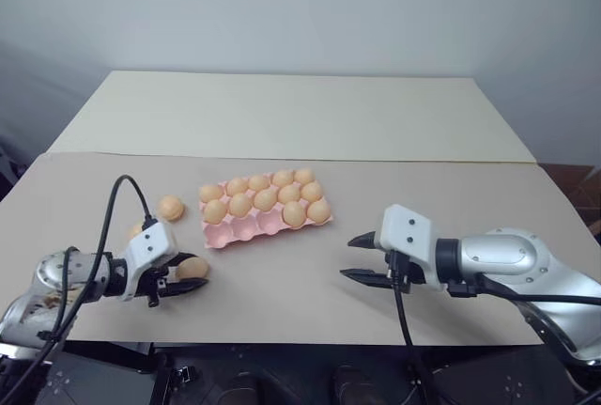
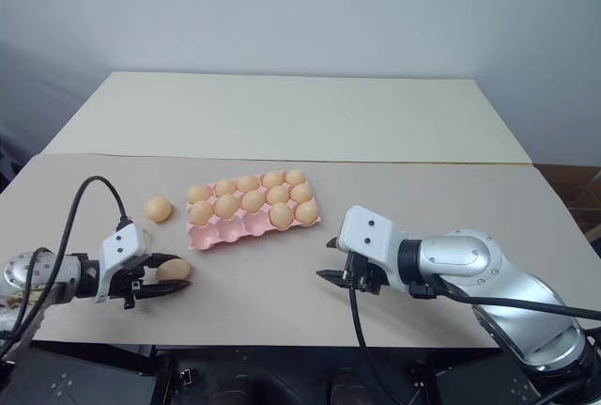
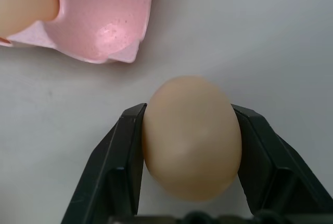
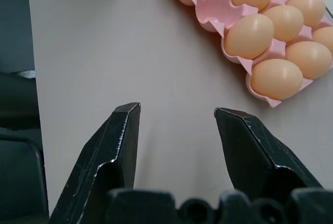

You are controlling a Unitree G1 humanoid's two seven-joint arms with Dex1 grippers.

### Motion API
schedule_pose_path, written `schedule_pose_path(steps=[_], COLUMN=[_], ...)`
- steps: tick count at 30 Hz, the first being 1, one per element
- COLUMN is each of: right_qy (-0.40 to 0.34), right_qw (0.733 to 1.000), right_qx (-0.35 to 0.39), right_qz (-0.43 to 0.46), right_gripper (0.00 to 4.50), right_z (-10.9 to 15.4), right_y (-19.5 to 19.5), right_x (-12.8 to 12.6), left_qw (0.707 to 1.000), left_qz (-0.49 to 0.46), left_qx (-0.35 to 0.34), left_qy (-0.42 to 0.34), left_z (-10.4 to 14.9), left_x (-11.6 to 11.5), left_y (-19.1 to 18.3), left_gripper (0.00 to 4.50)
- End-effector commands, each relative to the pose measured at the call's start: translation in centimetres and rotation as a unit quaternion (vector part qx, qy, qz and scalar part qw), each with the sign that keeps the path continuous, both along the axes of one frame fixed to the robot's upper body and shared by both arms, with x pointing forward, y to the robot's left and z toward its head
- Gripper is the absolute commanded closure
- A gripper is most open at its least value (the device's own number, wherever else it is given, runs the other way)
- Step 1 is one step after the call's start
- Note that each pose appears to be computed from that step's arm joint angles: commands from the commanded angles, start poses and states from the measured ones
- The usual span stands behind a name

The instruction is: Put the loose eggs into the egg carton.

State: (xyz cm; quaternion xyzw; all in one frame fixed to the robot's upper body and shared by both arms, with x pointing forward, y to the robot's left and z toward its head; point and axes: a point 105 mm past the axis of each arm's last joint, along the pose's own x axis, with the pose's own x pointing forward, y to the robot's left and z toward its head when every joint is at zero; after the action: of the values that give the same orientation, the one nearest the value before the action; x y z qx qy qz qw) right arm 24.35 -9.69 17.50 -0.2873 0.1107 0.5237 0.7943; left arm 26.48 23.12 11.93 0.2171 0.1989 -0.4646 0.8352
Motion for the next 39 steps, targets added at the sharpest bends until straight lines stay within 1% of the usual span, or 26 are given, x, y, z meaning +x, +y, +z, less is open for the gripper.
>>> schedule_pose_path(steps=[1,4,5,8,10,13,18,24,27,30,33,35,36,37,39], right_qy=[-0.032,-0.036,-0.036,-0.045,-0.047,-0.055,-0.067,-0.070,-0.073,-0.075,-0.077,-0.078,-0.079,-0.079,-0.080], right_qw=[0.999,0.999,0.999,0.999,0.999,0.998,0.997,0.996,0.995,0.995,0.994,0.994,0.994,0.994,0.994], right_qx=[0.004,0.008,0.010,0.015,0.014,0.008,0.010,0.017,0.020,0.021,0.022,0.023,0.023,0.023,0.023], right_qz=[-0.001,-0.006,-0.007,-0.013,-0.017,-0.025,-0.040,-0.059,-0.066,-0.068,-0.070,-0.071,-0.071,-0.072,-0.073], right_gripper=[1.75,1.75,1.75,1.75,1.75,1.75,1.75,1.75,1.75,1.75,1.75,1.75,1.75,1.75,1.75], right_z=[1.1,1.3,1.3,1.4,1.4,1.6,1.9,1.7,1.6,1.6,1.6,1.7,1.7,1.7,1.7], right_y=[0.0,0.0,0.1,0.2,0.2,-0.1,-0.3,-0.2,-0.2,-0.2,-0.1,-0.1,-0.1,-0.1,-0.1], right_x=[0.0,0.1,0.2,0.4,0.4,0.6,0.6,0.3,0.2,0.2,0.2,0.3,0.3,0.4,0.4], left_qw=[0.994,0.989,0.988,0.982,0.979,0.970,0.968,0.964,0.961,0.961,0.956,0.955,0.955,0.956,0.956], left_qz=[-0.029,-0.039,-0.040,-0.054,-0.071,-0.098,-0.125,-0.166,-0.175,-0.182,-0.189,-0.192,-0.190,-0.185,-0.179], left_qx=[-0.073,-0.102,-0.108,-0.130,-0.144,-0.177,-0.161,-0.148,-0.160,-0.146,-0.168,-0.169,-0.165,-0.162,-0.169], left_qy=[-0.076,-0.104,-0.107,-0.124,-0.124,-0.138,-0.149,-0.145,-0.144,-0.150,-0.149,-0.150,-0.155,-0.160,-0.161], left_z=[5.6,7.1,7.3,7.3,7.3,8.0,7.4,6.5,6.4,5.8,6.0,6.0,5.8,5.7,5.7], left_x=[0.5,1.4,1.7,4.1,4.9,6.2,7.9,8.4,8.6,8.9,9.0,9.0,9.2,9.3,9.4], left_y=[-1.0,-1.8,-1.9,-3.5,-4.6,-6.3,-7.9,-9.5,-10.1,-10.4,-10.8,-10.8,-10.8,-10.8,-10.7], left_gripper=[2.00,2.00,2.00,2.00,2.00,2.00,2.00,2.00,2.00,2.00,2.00,2.00,1.62,1.46,0.88])
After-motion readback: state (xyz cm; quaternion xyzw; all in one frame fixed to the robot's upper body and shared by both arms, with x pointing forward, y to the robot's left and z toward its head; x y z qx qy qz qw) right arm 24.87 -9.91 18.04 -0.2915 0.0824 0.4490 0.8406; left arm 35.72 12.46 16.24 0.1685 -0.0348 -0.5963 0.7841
